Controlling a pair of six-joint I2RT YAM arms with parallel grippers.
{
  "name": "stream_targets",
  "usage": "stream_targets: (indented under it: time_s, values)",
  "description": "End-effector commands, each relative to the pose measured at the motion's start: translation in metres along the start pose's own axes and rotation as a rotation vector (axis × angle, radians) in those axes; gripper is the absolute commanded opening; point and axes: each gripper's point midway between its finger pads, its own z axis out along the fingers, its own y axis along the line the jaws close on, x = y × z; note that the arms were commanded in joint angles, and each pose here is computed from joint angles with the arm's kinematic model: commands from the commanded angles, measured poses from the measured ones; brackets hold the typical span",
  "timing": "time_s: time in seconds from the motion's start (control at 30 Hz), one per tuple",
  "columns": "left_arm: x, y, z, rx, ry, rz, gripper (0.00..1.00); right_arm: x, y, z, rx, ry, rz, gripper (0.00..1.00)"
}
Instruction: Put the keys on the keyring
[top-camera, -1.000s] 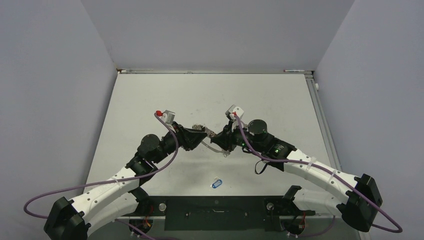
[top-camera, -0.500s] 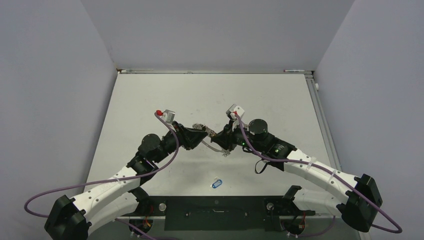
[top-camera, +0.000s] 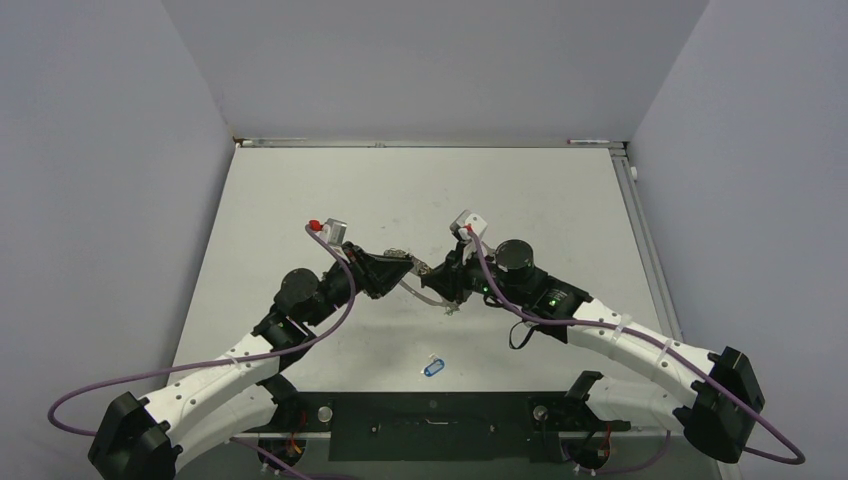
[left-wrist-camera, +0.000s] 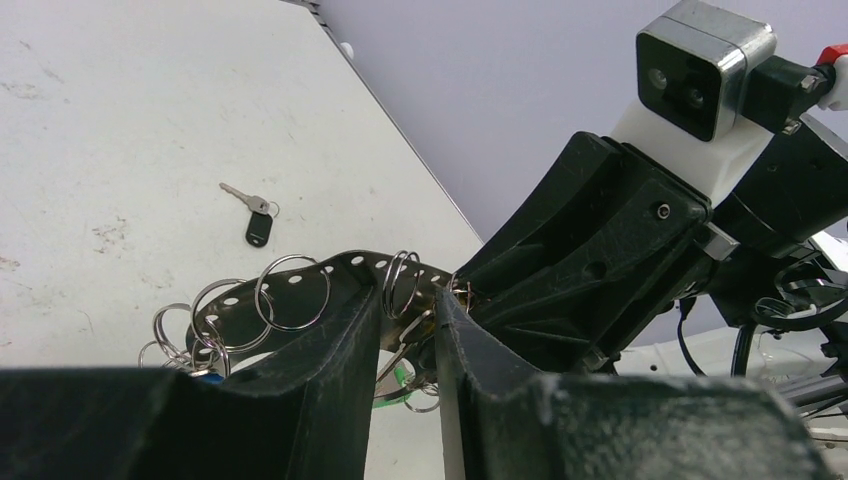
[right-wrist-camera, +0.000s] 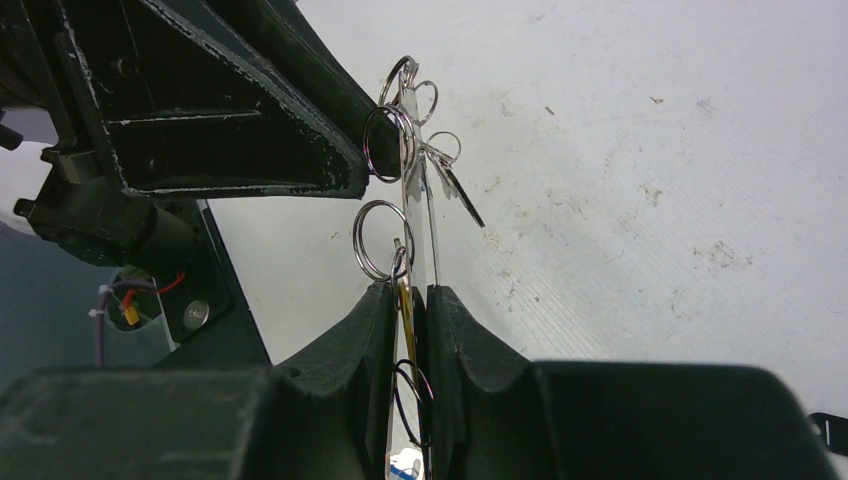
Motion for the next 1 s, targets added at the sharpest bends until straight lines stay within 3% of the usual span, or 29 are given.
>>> stream_targets:
  time_s: [0.0,0.13,0.27,0.7,0.9,0.97]
  values:
    - [-0.025,-0.014,0.002,0.034,-0.091,0.002,0.22,-0.023,0.019,0.003,-0.071,-0.087,-0.049,0.05]
    - [-0.026,-0.012,0.003,0.024,-0.095,-0.003,0.16,-0.021,0.023,0.004,-0.081,-0.08,-0.06,0.05]
    - [-0.024,-0.01,0.004,0.025,-0.091,0.007,0.01,-0.02,0.027,0.005,-0.089,-0.076,-0.071,0.05]
    - [-0.017,-0.005,-0.016,0.104,-0.199,0.241,0.0,-0.021,0.038,0.004,-0.005,-0.048,-0.247,0.05]
    - [-0.005,-0.006,-0.019,0.142,-0.232,0.32,0.0,-0.022,0.054,0.005,-0.061,-0.044,-0.282,0.06]
    - [-0.003,-0.008,-0.019,0.152,-0.242,0.336,0.0,-0.021,0.062,0.005,-0.099,-0.037,-0.297,0.13]
